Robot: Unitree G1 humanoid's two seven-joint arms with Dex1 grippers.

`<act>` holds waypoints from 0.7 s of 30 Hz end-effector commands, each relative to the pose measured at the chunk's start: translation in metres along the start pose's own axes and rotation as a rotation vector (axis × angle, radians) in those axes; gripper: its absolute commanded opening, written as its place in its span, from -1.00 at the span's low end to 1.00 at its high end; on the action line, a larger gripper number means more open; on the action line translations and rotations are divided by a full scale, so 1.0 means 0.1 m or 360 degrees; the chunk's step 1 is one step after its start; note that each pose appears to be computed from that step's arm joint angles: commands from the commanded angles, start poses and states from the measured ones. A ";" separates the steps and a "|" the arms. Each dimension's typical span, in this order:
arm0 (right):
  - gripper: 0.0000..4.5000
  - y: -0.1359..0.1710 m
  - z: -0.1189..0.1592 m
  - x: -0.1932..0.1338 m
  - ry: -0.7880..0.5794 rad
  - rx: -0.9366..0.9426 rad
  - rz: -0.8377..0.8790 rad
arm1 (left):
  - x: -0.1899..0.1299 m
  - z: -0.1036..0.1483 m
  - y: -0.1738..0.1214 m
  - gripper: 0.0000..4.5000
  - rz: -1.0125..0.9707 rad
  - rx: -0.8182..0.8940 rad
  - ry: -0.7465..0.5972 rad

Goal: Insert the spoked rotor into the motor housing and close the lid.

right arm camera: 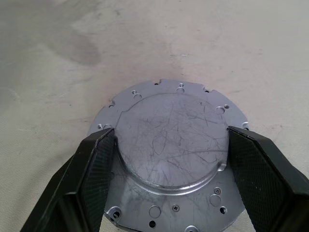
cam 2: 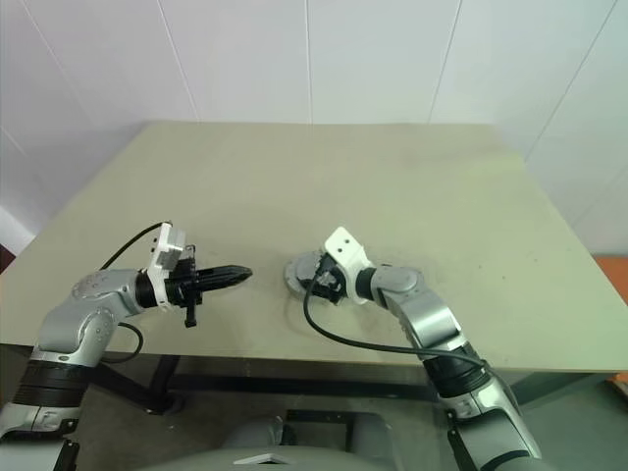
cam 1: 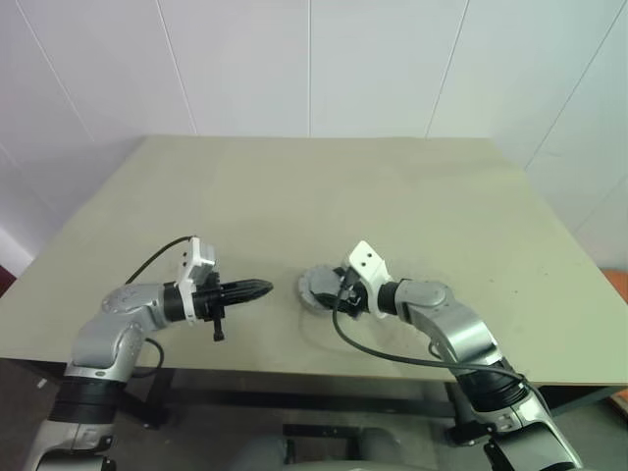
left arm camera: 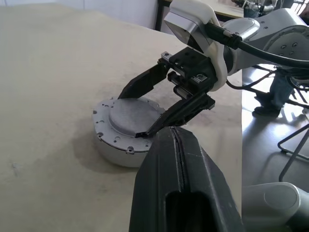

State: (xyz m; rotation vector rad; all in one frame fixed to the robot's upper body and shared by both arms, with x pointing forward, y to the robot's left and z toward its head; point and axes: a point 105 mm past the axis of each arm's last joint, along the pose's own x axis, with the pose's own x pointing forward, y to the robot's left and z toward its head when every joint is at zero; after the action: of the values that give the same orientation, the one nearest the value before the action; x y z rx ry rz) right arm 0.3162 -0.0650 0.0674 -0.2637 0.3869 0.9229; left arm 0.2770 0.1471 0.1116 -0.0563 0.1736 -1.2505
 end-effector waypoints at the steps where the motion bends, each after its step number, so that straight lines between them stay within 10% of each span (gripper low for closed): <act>1: 0.43 -0.04 -0.09 -0.05 0.0093 -0.0043 -0.0007 | 0.01 0.13 0.01 -1.00 -0.0013 0.0081 -0.0028; 21: 0.43 0.02 -0.49 -0.10 0.0435 0.0009 0.0032 | 0.16 0.08 0.03 -1.00 -0.0037 0.0079 -0.0018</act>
State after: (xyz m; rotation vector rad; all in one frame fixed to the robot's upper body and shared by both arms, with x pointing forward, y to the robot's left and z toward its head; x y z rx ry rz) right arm 0.3081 -0.0683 0.0669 -0.3654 0.4462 0.9683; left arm 0.2819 0.1348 0.1082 -0.0595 0.1735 -1.2721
